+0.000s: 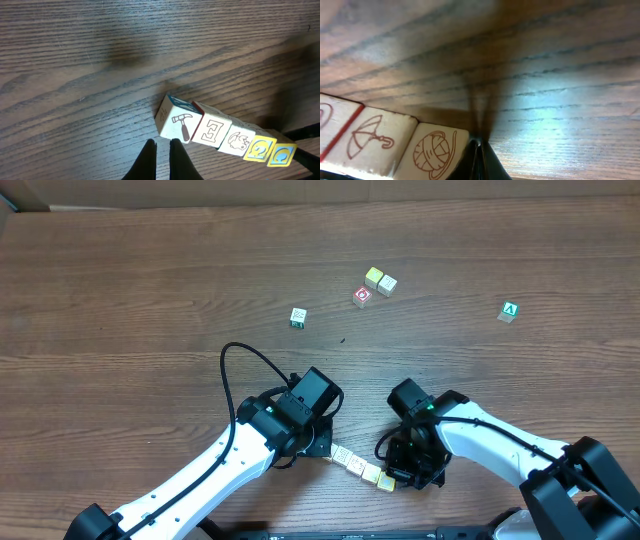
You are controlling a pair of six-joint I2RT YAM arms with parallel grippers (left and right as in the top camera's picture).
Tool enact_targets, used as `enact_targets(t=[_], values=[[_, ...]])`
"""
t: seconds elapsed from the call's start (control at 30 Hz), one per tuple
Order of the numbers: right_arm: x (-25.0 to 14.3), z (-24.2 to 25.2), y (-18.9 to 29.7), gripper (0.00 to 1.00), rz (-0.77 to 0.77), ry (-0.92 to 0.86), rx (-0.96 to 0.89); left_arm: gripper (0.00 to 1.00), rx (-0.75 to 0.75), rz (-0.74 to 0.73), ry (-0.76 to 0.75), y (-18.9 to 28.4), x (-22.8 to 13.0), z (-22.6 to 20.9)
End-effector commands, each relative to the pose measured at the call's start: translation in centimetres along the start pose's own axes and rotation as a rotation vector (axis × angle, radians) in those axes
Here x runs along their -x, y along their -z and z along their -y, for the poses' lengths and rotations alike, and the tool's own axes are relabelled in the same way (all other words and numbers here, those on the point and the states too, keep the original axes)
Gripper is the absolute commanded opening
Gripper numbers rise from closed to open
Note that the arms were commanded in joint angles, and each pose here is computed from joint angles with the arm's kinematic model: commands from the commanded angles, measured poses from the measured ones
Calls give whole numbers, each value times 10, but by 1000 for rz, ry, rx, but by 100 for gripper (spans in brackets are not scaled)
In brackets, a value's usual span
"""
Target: Flip 5 blocks
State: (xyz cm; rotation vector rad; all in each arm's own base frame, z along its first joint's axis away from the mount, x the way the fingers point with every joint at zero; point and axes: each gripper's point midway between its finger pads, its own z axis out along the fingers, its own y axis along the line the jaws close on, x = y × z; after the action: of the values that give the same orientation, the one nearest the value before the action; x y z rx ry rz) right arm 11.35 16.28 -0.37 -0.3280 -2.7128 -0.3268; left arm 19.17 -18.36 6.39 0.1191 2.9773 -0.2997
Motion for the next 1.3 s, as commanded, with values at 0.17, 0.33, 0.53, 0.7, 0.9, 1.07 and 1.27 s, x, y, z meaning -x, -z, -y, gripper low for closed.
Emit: enact_targets(t=[0.17,0.33,0.53,0.7,0.9,1.07,1.27], values=[[17,10,10,4,106,-34,-41,4,1,34,-14,6,9,2],[13,10,17,4,108,-37,-31,4,0,29,-14,6,8,2],[9,14,21,4,130,11,-59,4,2,28,-13,6,8,2],[25,0,37,4,240,42,13,4,1,27,-13,6,8,2],[35,-23,43,4,290,172,95,4,-8,20,-14,6,7,3],[41,-31,46,4,324,206,122,4,-16,14,-14,6,6,4],[44,-35,48,4,340,237,132,4,-26,7,-14,6,4,6]])
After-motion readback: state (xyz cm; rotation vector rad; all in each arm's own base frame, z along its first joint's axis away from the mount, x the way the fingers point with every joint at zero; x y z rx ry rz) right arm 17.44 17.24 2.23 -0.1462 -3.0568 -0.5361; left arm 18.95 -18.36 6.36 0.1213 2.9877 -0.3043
